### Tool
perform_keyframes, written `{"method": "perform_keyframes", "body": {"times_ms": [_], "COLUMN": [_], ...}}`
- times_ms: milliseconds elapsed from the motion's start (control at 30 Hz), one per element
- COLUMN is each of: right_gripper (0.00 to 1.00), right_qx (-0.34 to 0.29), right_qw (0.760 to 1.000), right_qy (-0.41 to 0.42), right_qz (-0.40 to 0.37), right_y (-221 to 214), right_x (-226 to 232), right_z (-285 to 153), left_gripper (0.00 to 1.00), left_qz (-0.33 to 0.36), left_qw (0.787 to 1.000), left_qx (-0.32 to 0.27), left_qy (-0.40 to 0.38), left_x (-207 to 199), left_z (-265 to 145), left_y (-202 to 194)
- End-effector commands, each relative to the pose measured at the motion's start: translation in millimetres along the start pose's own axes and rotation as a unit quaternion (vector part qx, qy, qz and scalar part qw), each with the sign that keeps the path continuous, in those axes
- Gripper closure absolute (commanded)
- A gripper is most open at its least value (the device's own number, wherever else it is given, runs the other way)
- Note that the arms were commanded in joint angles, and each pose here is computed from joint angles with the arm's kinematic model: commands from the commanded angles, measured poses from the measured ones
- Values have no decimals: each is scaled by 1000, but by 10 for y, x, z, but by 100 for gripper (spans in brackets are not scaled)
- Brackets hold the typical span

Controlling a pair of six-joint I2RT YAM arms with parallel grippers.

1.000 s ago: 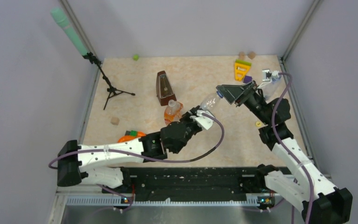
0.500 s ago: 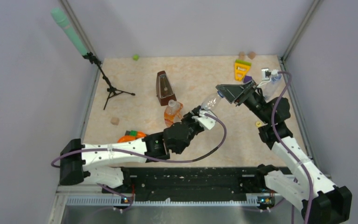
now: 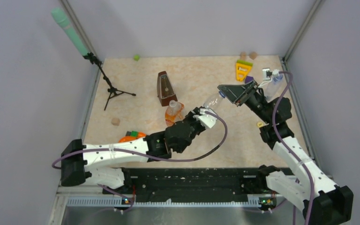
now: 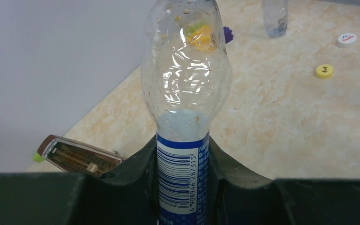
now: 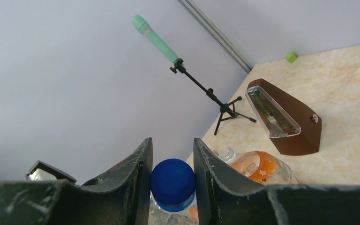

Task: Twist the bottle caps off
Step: Unscrew the bottle cap from the plastic bottle.

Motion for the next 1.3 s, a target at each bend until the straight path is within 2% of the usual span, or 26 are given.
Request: {"method": "perform_keyframes", "body": {"times_ms": [0, 67, 100, 133, 200, 333, 533, 567, 633, 667, 767, 900, 933, 1067, 1200, 1267], "right_gripper": [85, 60, 54, 51, 51, 57, 93, 100, 100, 100, 100, 100, 100, 100, 100, 100], "right_qx": [0, -2, -4, -6, -7, -8, -15, -15, -12, -10, -8, -15, -22, -50, -68, -82], "right_qw": [1000, 1000, 1000, 1000, 1000, 1000, 999, 999, 997, 996, 986, 958, 949, 909, 873, 854], "right_qy": [26, 26, 25, 24, 22, 23, 25, 33, 55, 69, 125, 235, 261, 338, 388, 410], "right_qz": [-6, -6, -6, -6, -8, -9, -16, -25, -45, -58, -110, -165, -176, -238, -287, -309], "right_y": [34, 30, 33, 38, 40, 42, 46, 52, 61, 65, 104, 177, 191, 271, 331, 341], "right_x": [55, 55, 56, 60, 56, 59, 59, 73, 109, 130, 257, 534, 600, 845, 1030, 1090], "right_z": [11, 6, 4, 1, 1, -1, -3, -4, -10, -16, -57, -157, -189, -315, -411, -464], "left_gripper": [100, 100, 100, 100, 100, 100, 100, 100, 100, 100, 100, 100, 100, 100, 100, 100], "left_qz": [-71, -68, -67, -65, -65, -65, -75, -85, -130, -160, -254, -298, -298, -324, -361, -356], "left_qw": [996, 997, 997, 997, 997, 997, 996, 994, 986, 976, 924, 843, 823, 756, 681, 670], "left_qx": [-45, -44, -43, -42, -42, -42, -44, -48, -49, -55, -86, -99, -121, -144, -138, -115], "left_qy": [-12, -11, -11, -10, -10, -13, -20, -44, -92, -138, -272, -436, -468, -550, -622, -641], "left_x": [131, 140, 144, 145, 150, 139, 150, 150, 229, 288, 641, 851, 877, 903, 871, 834], "left_z": [-17, -19, -21, -21, -22, -17, -30, -30, -22, -20, -36, -112, -136, -187, -188, -95], "left_y": [276, 285, 288, 284, 283, 276, 286, 295, 265, 249, 163, 198, 256, 345, 376, 364]}}
Point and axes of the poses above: each gripper's point midway between its finger pads, its own z axis out along the fingers, its own x axis along the line the jaws close on, y = z × x, the point moved 10 cm from there along -z, back along the fingers, and after that the axes turned 3 degrees about -z, right-handed, at the moved point
